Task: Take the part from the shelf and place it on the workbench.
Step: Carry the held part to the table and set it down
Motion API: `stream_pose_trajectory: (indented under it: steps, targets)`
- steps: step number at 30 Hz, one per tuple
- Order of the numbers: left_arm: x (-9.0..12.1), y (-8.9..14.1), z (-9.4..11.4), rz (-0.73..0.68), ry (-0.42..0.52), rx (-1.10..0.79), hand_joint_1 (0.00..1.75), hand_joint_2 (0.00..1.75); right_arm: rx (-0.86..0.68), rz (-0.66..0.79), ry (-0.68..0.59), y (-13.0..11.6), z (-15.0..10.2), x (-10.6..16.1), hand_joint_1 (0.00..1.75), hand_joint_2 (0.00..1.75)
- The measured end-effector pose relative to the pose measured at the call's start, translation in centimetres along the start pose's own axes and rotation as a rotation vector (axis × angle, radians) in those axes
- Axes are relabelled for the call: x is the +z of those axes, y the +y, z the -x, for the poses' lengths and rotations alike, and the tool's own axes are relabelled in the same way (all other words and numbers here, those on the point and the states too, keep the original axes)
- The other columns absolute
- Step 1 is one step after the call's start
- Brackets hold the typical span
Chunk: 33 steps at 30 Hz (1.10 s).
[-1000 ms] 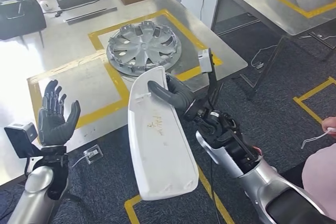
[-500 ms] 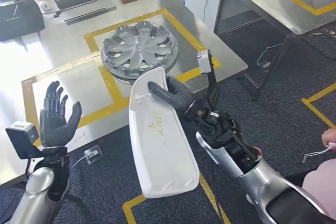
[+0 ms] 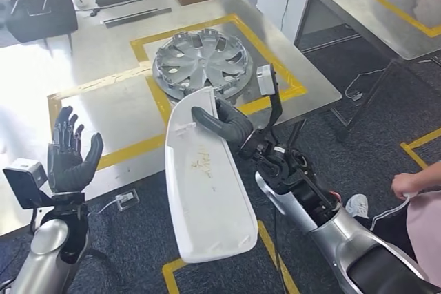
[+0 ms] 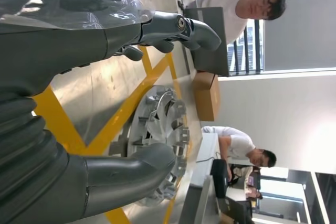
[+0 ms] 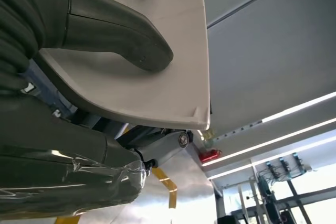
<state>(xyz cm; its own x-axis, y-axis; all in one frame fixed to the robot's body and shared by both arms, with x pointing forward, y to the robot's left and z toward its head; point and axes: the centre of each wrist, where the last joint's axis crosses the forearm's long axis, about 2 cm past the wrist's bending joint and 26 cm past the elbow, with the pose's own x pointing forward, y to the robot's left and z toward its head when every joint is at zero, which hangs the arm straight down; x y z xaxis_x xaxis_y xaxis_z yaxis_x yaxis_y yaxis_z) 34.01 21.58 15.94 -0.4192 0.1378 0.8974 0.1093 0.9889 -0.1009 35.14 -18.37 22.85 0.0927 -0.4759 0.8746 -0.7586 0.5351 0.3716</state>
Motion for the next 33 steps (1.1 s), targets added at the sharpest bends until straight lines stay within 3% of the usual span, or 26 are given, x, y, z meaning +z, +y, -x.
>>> stream_pose_trajectory:
  steps: [33]
  targets:
    - [-0.51,-0.11,-0.13,0.009,-0.013,0.003,0.00,1.75,0.009,0.002,0.011,-0.28,-0.16,-0.14,1.75,1.75]
